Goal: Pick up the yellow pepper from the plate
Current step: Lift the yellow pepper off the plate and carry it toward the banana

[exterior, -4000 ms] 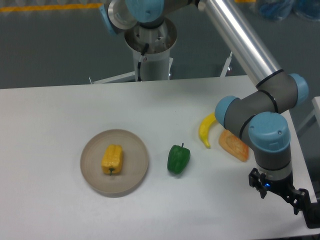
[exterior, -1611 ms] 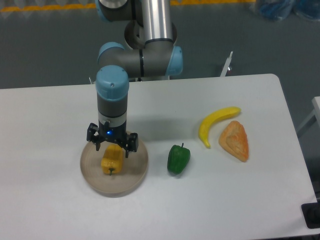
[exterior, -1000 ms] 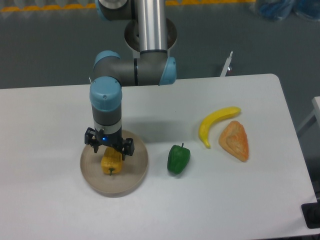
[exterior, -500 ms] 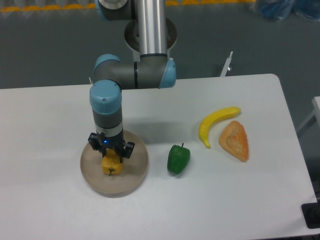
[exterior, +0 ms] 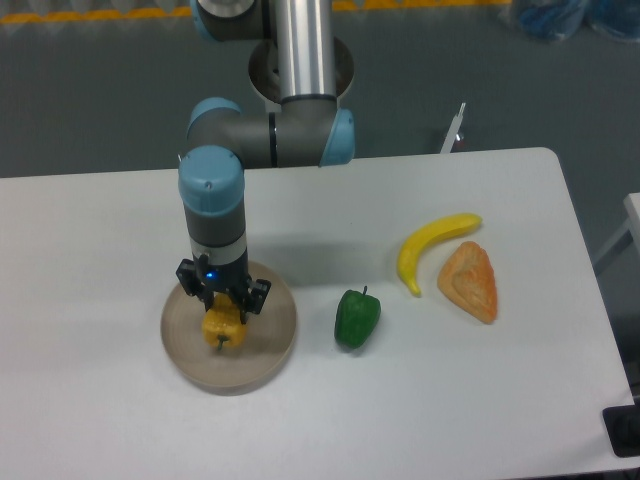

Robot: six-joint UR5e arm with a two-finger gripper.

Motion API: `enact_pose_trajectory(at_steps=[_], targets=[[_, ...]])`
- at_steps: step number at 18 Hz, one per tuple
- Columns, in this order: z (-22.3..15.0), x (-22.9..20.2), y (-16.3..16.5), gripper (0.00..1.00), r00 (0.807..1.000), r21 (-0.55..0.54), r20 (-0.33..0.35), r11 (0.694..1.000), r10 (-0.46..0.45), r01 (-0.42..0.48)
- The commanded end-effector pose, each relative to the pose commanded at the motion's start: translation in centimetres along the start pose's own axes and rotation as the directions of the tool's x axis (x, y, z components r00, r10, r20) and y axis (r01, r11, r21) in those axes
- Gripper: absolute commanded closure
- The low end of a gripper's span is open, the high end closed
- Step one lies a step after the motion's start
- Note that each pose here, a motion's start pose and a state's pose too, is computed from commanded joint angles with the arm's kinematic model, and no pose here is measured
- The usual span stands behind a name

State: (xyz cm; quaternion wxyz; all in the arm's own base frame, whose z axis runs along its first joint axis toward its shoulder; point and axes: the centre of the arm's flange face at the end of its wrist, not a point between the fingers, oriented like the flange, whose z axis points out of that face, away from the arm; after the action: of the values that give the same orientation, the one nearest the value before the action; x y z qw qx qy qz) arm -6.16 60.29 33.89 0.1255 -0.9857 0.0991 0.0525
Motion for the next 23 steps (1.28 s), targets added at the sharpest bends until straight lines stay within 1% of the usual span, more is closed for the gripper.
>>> enact_pose_trajectory(at_steps=[3, 5, 6, 9, 10, 12, 15, 20, 23], targets=[[-2.5, -5.4, 1.5, 0.69, 0.999, 0.011, 0.036, 1.000, -0.018, 0.017], [-4.7, -10.9, 2.6, 0.69, 0.997, 0.030, 0.076, 0.999, -0.017, 0.014], [-5.3, -12.8, 3.2, 0.69, 0.996, 0.033, 0.092, 0.999, -0.010, 0.007], [-6.9, -17.5, 4.9, 0.69, 0.991, 0.023, 0.131, 0.999, 0.029, -0.032], [-7.2, -19.3, 5.7, 0.69, 0.988, 0.012, 0.137, 0.998, 0.066, -0.068], [-7.2, -21.0, 6.6, 0.69, 0.983, -0.001, 0.145, 0.993, 0.115, -0.116], [-7.4, -23.2, 7.4, 0.69, 0.982, -0.002, 0.158, 0.994, 0.104, -0.105], [-6.1, -23.6, 7.0, 0.69, 0.984, -0.004, 0.141, 0.994, 0.110, -0.111], [-6.3, -23.8, 6.8, 0.69, 0.983, -0.001, 0.146, 0.994, 0.112, -0.113]])
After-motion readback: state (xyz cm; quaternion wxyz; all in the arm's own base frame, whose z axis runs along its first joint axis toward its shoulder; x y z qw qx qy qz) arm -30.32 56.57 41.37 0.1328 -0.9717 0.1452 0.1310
